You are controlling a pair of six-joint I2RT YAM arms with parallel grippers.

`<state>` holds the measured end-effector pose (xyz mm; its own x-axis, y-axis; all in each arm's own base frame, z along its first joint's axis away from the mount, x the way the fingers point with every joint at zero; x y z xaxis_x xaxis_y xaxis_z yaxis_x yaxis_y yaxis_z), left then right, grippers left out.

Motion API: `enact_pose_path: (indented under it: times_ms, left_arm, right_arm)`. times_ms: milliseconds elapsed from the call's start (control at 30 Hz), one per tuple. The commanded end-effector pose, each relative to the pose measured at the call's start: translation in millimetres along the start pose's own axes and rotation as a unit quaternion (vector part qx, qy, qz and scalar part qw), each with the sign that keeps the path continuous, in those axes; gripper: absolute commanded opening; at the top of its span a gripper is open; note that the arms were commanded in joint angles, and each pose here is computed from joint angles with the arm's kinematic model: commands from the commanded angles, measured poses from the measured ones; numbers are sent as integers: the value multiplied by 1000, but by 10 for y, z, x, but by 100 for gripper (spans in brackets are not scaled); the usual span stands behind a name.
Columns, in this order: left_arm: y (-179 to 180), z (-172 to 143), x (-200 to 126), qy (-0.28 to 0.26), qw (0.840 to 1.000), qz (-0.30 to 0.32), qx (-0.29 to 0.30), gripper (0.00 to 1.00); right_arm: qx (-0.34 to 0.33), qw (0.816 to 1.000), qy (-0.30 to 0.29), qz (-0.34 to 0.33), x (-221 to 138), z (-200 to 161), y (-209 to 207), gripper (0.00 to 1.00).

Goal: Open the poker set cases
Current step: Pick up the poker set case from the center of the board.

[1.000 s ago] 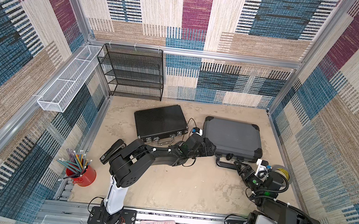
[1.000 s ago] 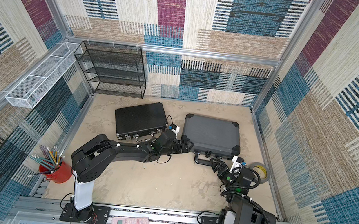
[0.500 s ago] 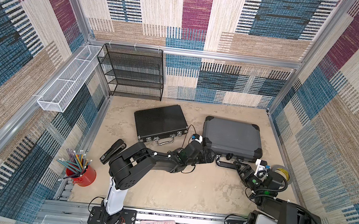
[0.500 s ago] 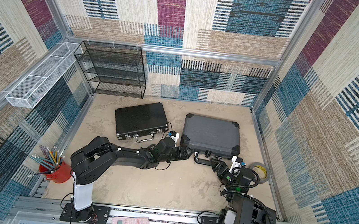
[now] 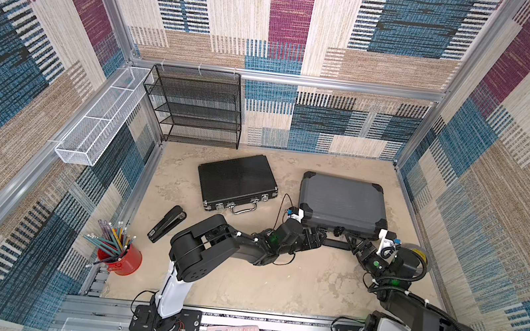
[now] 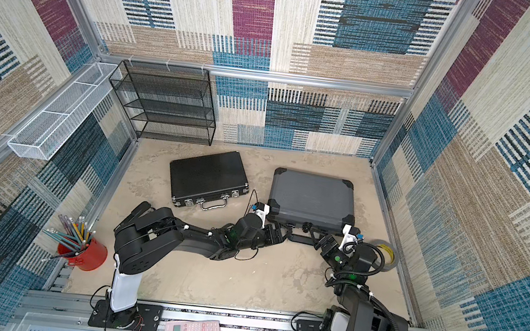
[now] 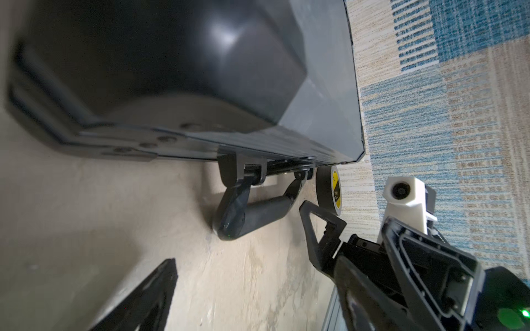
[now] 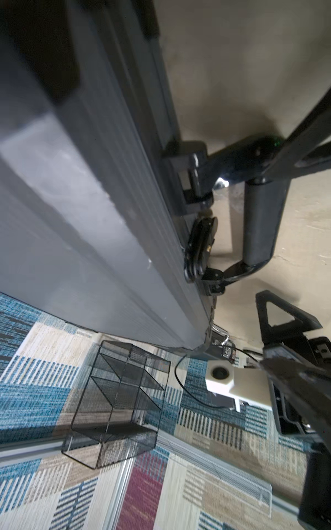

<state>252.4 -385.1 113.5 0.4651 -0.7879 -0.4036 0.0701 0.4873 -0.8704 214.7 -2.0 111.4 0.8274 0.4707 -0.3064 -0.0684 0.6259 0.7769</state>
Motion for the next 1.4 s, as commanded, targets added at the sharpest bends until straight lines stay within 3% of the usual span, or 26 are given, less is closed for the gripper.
enact_pose_path:
  times_ms: [0, 933, 1367]
  left_arm:
    - [-62, 44, -55, -24, 1000, -4, 0, 88]
    - [44, -36, 147, -5, 999, -15, -35, 89]
    - [31, -108, 330, 16, 993, -55, -106, 75]
  right_arm:
    - [-4, 998, -14, -54, -10, 15, -103, 99]
    - [18, 998, 22, 49, 105, 45, 33, 99]
    - [26, 998, 24, 47, 153, 18, 37, 97]
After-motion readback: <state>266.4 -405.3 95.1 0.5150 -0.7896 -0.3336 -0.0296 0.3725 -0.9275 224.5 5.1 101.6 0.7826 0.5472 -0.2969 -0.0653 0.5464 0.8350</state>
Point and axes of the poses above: each gripper's point midway between its finger pads, its own x axis out along the fingers, its own y axis along the line the jaws close on, z = x × y, the point moved 8 cm from there along -x, back along the fingers, and after that the axes turned 6 degrees about -x, right-handed, at the moved point
